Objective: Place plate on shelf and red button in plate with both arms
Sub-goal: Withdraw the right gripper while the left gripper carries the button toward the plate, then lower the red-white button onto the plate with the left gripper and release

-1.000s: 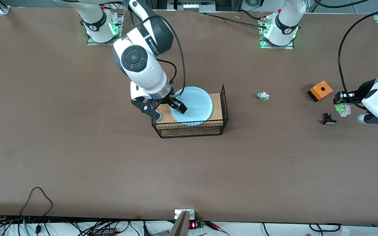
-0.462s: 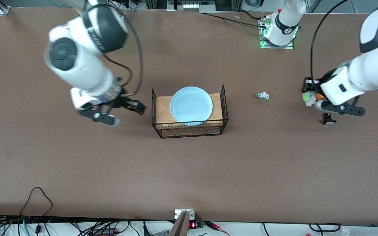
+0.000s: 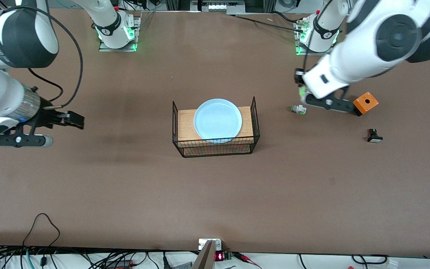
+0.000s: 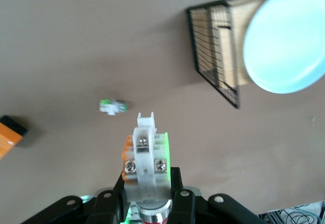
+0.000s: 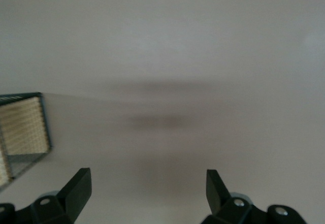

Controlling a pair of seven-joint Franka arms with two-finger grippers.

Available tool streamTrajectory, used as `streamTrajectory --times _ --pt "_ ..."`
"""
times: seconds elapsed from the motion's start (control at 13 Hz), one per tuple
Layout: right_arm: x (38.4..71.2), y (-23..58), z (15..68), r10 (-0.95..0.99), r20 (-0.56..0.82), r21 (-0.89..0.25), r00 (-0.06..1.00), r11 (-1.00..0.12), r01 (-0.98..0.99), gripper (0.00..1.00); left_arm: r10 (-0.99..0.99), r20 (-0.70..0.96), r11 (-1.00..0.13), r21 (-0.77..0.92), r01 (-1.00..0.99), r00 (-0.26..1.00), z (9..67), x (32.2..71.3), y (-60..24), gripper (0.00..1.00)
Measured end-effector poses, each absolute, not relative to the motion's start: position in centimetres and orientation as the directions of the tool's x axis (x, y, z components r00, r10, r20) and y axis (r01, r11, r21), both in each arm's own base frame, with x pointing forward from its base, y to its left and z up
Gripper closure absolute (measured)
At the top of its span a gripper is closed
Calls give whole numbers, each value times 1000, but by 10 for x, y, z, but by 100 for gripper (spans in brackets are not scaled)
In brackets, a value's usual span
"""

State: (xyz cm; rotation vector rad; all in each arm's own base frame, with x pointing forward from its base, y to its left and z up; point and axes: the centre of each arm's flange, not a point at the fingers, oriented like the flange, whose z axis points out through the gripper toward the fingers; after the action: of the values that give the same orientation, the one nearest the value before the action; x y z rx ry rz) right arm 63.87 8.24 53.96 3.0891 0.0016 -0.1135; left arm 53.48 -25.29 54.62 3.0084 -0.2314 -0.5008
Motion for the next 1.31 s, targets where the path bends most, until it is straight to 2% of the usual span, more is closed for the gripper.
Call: streamTrajectory --times 0.31,0.54,0.69,1.0,1.31 --pt "632 41 541 -46 -135 92 990 -995 -34 0 -188 -360 -980 137 -147 914 484 518 -348 66" --pt "614 27 552 96 -237 141 967 -981 132 0 -140 -360 -983 159 -88 922 447 513 -396 66" --pt "610 28 555 161 -264 131 951 -971 201 0 -115 -339 -981 185 -53 934 436 516 -411 66" --pt "604 53 559 235 -235 119 943 -956 268 0 -91 -294 -974 225 -24 952 414 526 -426 66" --pt "585 -8 561 195 -200 89 960 -972 216 0 -85 -257 -982 185 -37 963 393 526 -444 66"
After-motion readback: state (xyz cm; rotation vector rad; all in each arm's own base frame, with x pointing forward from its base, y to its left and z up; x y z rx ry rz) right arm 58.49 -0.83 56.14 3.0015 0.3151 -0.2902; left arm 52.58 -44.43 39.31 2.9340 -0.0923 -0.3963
